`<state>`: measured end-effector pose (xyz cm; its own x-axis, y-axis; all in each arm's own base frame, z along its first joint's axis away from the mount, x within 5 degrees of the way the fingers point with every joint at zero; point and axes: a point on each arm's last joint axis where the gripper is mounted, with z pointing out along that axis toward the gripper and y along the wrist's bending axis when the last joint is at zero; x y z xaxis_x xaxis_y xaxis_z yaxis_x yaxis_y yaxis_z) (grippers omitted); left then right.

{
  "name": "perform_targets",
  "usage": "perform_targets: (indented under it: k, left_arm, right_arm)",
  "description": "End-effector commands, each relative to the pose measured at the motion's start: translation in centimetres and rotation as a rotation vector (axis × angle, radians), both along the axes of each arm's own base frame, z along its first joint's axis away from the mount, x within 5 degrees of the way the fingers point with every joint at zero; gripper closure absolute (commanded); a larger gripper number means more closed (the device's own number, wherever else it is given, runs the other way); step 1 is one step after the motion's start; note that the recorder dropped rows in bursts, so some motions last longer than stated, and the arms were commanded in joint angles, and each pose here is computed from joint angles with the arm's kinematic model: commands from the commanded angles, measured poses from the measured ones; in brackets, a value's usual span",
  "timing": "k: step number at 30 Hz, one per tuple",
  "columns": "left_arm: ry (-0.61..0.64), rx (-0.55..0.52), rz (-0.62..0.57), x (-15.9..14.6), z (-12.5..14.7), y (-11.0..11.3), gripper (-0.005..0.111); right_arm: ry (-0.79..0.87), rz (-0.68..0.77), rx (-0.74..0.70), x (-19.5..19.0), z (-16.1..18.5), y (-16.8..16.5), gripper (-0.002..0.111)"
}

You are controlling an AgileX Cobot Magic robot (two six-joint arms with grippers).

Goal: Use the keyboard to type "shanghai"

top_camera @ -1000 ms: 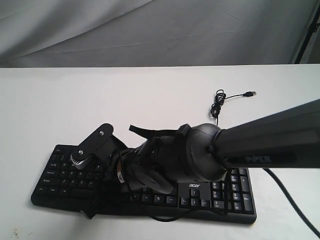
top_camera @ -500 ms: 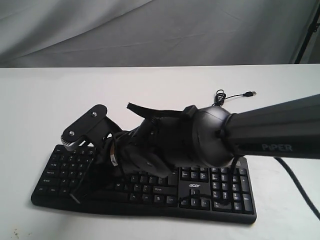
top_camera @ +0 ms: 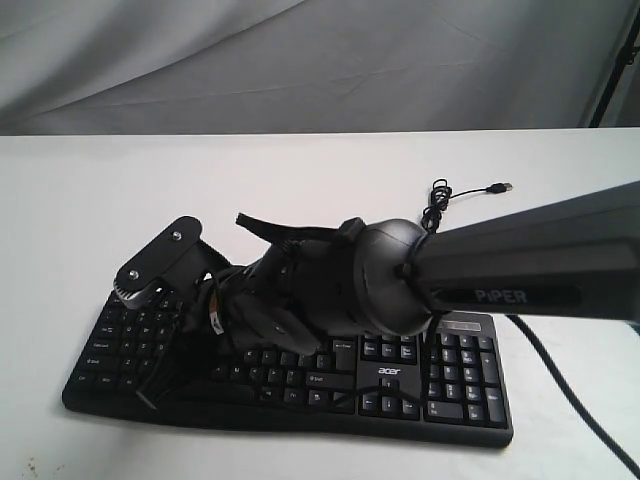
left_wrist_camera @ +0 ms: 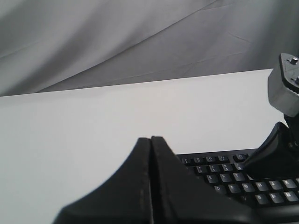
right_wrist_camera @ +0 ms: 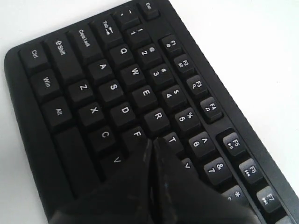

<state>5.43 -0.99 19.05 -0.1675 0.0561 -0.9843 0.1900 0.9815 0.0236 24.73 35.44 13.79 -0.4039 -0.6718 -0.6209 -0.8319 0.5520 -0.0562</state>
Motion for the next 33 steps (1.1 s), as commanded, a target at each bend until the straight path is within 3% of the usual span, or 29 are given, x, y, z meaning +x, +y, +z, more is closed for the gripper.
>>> perform_targets:
  k: [1,24,33]
  left_arm:
    - [-0.004,-0.003,-0.004,0.0,-0.1,0.0,0.107]
    - [-0.004,-0.003,-0.004,0.0,-0.1,0.0,0.107]
    - [-0.004,-0.003,-0.004,0.0,-0.1,0.0,0.107]
  right_arm:
    - [-0.019,0.011,0.012,0.1,0.4,0.2,0.108]
    - [-0.001,0.007,0.012,0.4,-2.2,0.5,0.108]
    - [-0.015,0.008,0.015,0.3,-0.5,0.3,0.108]
